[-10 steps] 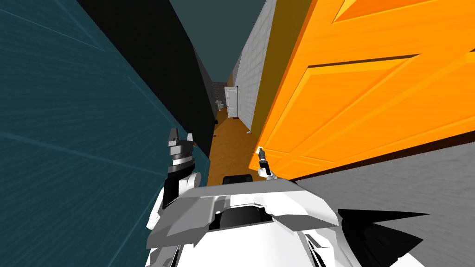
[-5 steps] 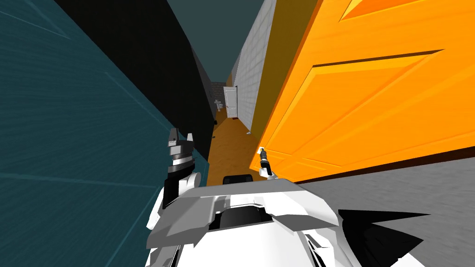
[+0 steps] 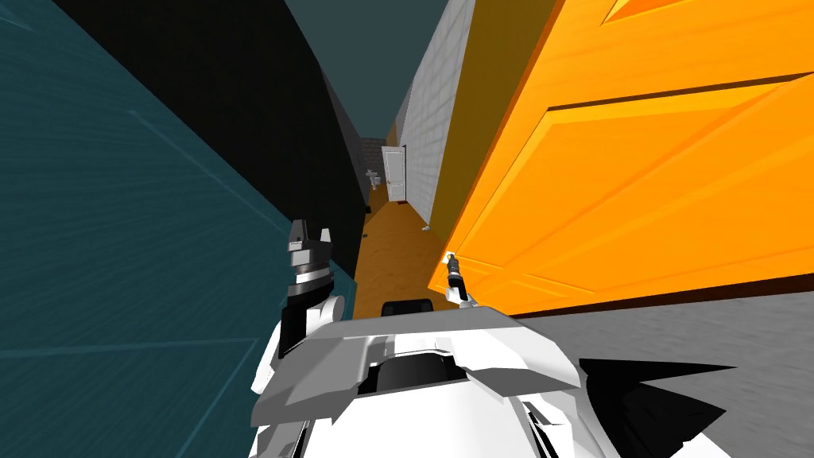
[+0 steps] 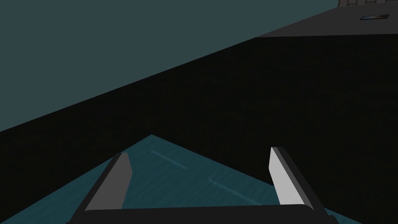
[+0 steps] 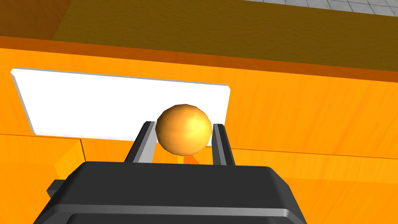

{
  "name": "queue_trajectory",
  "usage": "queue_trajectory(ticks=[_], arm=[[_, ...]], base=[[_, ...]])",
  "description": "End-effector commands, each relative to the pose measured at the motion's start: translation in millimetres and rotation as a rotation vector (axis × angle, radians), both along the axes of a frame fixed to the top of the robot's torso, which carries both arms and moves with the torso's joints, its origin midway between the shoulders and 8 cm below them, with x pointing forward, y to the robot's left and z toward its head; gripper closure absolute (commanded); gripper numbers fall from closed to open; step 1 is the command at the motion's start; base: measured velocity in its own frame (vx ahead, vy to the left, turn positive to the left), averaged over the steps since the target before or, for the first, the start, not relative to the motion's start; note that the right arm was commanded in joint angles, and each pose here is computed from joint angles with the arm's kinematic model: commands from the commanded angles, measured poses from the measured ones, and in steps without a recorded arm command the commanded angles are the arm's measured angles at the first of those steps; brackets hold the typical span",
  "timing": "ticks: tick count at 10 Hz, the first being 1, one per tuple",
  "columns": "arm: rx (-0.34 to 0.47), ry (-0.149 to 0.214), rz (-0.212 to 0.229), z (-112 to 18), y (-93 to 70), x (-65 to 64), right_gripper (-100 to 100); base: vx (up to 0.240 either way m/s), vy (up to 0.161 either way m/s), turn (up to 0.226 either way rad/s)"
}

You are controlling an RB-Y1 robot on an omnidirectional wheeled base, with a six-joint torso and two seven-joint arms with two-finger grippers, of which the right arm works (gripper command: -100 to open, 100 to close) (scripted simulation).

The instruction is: Push the door open

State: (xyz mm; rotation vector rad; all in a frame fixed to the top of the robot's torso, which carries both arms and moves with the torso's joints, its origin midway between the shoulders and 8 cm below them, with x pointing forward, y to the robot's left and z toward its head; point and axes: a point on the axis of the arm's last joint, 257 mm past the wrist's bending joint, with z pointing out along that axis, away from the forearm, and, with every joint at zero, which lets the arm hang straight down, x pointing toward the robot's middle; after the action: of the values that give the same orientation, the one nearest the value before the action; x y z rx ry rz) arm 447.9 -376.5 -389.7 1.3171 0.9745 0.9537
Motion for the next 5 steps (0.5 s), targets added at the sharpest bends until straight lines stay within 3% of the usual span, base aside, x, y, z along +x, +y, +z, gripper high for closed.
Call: queue_trajectory(ticks=[1,5], arm=[[-0.003,0.002,-0.044,0.3,-21.1,-7.4,100],[0.001,0.002,-0.090,0.6,-39.5,-13.3,100]], base=[[0.112,0.005,-0.094],[0.174,0.024,-0.057]])
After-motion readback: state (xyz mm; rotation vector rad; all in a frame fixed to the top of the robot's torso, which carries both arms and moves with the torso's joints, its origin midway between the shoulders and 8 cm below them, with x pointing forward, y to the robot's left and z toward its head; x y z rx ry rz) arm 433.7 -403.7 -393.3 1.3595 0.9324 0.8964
